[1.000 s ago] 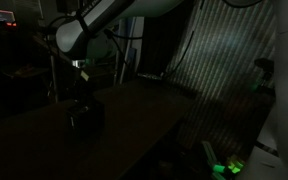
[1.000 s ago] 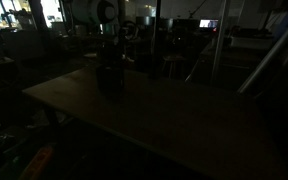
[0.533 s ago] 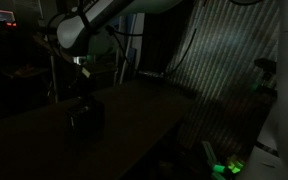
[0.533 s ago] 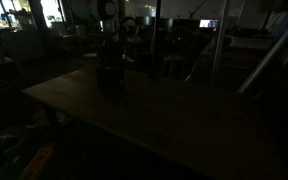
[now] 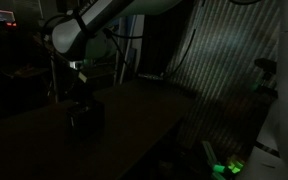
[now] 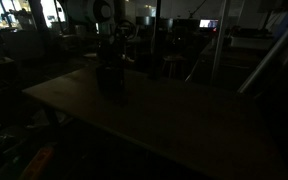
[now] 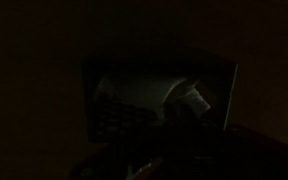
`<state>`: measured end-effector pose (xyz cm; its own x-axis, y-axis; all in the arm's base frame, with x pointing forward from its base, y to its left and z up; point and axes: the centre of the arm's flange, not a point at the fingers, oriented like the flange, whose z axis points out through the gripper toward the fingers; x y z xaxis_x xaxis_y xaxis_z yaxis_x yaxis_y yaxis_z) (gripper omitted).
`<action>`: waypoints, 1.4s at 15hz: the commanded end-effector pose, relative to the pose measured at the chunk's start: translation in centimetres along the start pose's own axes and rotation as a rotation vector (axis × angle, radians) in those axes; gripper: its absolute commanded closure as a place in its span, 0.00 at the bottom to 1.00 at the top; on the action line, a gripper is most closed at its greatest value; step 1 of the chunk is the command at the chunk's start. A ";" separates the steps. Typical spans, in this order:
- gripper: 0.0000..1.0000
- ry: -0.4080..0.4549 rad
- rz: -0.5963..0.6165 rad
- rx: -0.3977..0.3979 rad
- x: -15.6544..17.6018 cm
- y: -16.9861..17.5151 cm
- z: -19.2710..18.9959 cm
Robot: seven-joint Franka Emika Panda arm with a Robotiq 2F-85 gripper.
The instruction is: Pick up the white towel and put it in the black basket on the right
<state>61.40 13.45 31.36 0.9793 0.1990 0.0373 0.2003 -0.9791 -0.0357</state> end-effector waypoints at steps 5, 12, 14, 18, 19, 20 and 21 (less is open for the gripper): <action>0.88 -0.016 0.012 0.012 -0.8 0.0 1.3; 0.88 -0.022 -0.016 0.052 0.9 0.4 4.0; 0.87 -0.023 -0.018 0.074 0.8 0.7 5.3; 0.88 -0.020 -0.013 0.118 0.4 2.1 7.8; 0.87 -0.016 -0.012 0.131 0.4 2.5 8.2; 0.87 -0.014 -0.011 0.140 0.4 2.8 8.4; 0.87 -0.010 -0.010 0.148 0.4 3.1 8.6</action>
<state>62.19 11.64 24.35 0.9796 0.2001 0.0168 0.2005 -0.9698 -0.1386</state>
